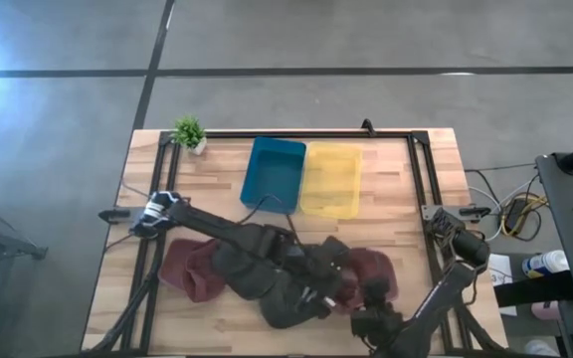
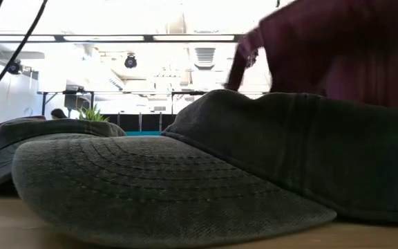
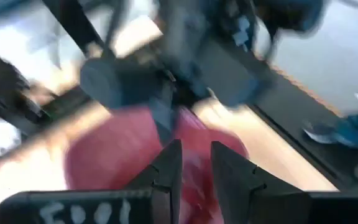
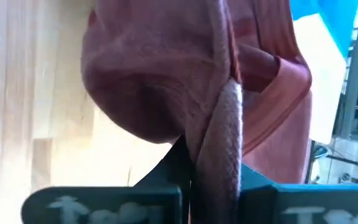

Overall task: Pick & Place hat
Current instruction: Put the right red cap into the yellow bin

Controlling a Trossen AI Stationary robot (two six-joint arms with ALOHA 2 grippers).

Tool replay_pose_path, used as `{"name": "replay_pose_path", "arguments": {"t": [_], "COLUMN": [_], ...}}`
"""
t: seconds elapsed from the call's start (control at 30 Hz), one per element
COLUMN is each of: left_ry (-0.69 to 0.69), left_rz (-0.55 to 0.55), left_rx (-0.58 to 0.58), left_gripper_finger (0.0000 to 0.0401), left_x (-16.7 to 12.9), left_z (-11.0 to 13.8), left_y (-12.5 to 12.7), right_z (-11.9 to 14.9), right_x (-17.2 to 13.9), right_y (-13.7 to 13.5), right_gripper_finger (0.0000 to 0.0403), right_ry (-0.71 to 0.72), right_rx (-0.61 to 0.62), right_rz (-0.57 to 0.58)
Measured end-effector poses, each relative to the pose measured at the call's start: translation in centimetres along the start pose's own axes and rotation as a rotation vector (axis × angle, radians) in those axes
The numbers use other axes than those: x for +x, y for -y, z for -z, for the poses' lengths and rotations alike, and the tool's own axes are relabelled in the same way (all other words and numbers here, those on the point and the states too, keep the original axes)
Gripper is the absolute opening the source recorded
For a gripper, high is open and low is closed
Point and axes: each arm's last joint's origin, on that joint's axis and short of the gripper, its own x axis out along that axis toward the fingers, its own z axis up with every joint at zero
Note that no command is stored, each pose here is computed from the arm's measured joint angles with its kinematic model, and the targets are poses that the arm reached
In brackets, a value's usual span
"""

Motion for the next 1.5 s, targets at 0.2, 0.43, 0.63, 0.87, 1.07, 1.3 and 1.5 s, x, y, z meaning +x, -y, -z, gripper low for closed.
{"name": "replay_pose_path", "arguments": {"t": [0.2, 0.43, 0.63, 0.87, 1.07, 1.3, 1.5], "left_ry": [-0.115, -0.259, -0.391, -0.341, -0.281, -0.413, -0.378], "left_rz": [0.06, 0.109, 0.082, -0.106, -0.031, -0.029, -0.039], "left_rx": [-0.086, -0.134, -0.147, -0.203, -0.199, -0.317, -0.268], "left_gripper_finger": [0.0078, 0.0078, 0.0078, 0.0078, 0.0078, 0.0078, 0.0078], "left_x": [0.2, 2.6, 3.7, 3.8, 3.8, -0.1, -4.6], "left_z": [2.2, 6.9, 10.6, 10.6, 10.2, 9.0, 7.3], "left_y": [-1.4, -1.1, -0.4, -1.4, -1.5, -0.3, 2.8], "right_z": [-0.6, -2.0, -2.6, -3.1, -2.6, -1.5, -1.3], "right_x": [-0.1, 0.5, 0.1, 0.4, 1.6, 3.2, 4.0], "right_y": [1.1, 2.8, 4.0, 2.9, 1.4, 0.5, -0.2], "right_gripper_finger": [0.0013, 0.0013, 0.0013, 0.0013, 0.0013, 0.0013, 0.0013], "right_ry": [0.082, 0.132, 0.169, 0.157, 0.004, -0.171, -0.203], "right_rx": [0.029, -0.013, 0.024, 0.069, 0.015, 0.062, 0.073], "right_rz": [0.059, 0.131, 0.14, 0.041, -0.073, -0.139, -0.165]}}
